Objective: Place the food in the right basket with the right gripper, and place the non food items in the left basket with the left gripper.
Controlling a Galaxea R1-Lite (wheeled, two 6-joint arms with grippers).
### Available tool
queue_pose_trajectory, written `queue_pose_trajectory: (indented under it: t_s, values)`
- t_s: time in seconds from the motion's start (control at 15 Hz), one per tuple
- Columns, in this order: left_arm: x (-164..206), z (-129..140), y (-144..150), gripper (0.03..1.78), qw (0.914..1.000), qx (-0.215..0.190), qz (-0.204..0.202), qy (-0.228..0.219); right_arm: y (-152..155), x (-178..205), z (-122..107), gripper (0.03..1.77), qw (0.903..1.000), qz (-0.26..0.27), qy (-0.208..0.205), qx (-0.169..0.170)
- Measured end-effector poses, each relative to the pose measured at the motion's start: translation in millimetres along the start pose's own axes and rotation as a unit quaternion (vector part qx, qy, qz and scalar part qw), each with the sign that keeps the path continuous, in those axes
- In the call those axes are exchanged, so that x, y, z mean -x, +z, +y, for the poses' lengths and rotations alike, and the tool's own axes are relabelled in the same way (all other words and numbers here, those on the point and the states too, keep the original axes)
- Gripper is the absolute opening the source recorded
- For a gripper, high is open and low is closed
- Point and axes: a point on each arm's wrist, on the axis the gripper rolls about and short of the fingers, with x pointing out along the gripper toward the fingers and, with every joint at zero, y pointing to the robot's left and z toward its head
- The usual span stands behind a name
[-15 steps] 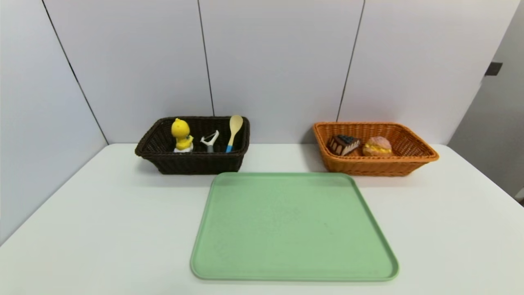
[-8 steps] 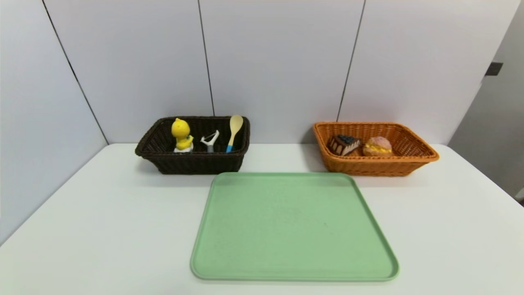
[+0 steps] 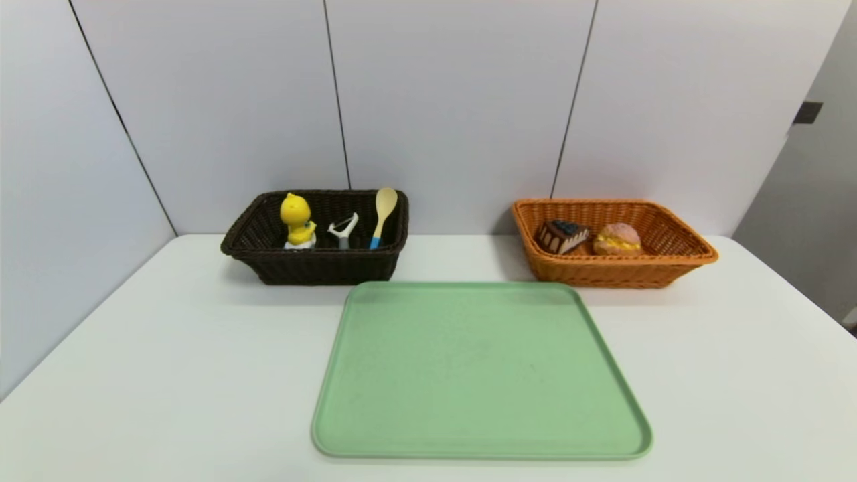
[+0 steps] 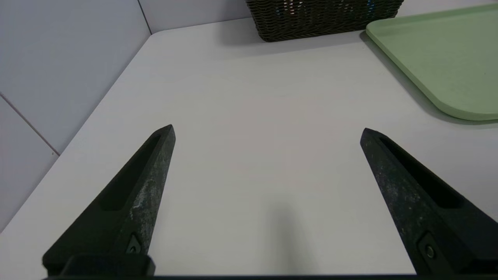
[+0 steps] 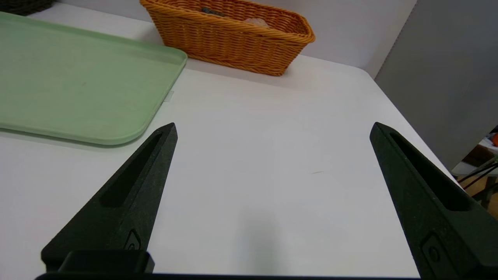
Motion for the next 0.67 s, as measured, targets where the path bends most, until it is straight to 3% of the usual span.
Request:
queue_pose_trajectory:
  t_s: [0.27, 0.67]
  values:
    - [0.0, -0.2, -0.4, 1.69, 1.0000, 0.003, 0.002, -0.004, -5.9, 0.2, 0.9, 1.71, 0.9950, 0.030, -0.003, -0.095]
    - [0.0, -0.2, -0.2, 1.69, 1.0000, 0.004, 0.001, -0.004, -5.4, 0.2, 0.7, 1.71, 0.9943, 0.028, -0.005, -0.103]
